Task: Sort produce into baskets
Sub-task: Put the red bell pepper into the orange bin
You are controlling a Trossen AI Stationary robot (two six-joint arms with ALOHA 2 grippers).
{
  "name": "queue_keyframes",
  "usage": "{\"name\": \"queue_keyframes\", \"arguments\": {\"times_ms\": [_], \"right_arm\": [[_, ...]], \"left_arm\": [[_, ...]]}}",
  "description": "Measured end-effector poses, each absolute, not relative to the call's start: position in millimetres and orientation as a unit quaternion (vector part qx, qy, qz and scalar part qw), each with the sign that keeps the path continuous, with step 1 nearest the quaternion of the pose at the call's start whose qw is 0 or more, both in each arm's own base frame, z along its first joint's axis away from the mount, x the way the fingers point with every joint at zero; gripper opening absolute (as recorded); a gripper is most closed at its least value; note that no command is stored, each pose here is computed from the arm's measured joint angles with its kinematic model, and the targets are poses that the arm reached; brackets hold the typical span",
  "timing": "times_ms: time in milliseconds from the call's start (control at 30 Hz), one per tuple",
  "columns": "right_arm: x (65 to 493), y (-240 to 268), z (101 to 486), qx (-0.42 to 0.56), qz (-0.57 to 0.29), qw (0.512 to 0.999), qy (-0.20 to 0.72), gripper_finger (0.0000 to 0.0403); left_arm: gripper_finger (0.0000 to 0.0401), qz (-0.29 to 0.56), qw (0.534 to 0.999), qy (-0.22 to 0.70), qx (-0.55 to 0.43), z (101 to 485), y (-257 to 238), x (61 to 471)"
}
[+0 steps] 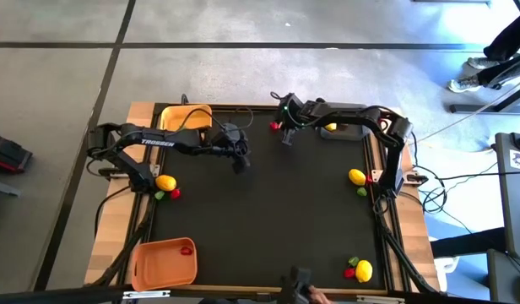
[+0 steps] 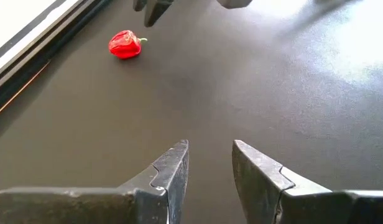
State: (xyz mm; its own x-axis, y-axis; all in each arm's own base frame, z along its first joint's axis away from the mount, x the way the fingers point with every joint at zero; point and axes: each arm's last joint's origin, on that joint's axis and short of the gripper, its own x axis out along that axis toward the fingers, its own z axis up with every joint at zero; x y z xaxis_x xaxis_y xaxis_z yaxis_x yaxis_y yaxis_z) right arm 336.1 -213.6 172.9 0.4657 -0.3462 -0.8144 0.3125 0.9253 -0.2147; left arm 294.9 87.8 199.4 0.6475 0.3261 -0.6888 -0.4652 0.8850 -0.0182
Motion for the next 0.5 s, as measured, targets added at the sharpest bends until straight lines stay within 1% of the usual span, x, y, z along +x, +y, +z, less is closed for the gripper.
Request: {"name": "queue_keyframes", "arguments": {"times_ms": [133,233,367,500], "right_arm": [[333.1,-223.4,162.8,-0.003,-0.193,0.853,0.484,0.0101],[331.5,-230.3,152.1,0.004,-0.190,0.851,0.490,0.0129],[332.3,-236.3,140.1,0.009,-0.187,0.851,0.490,0.0138],[336.2,-237.5,136.3,0.000,-0.178,0.859,0.479,0.0124]], "left_arm": [[0.0120,0.219,0.903,0.358,-0.097,199.4,87.8,294.9],[0.0120,0.219,0.903,0.357,-0.097,199.5,87.8,295.0],[0.0120,0.219,0.903,0.357,-0.097,199.5,87.8,295.0],[0.0120,0.219,0.903,0.357,-0.097,199.5,87.8,295.0]]}}
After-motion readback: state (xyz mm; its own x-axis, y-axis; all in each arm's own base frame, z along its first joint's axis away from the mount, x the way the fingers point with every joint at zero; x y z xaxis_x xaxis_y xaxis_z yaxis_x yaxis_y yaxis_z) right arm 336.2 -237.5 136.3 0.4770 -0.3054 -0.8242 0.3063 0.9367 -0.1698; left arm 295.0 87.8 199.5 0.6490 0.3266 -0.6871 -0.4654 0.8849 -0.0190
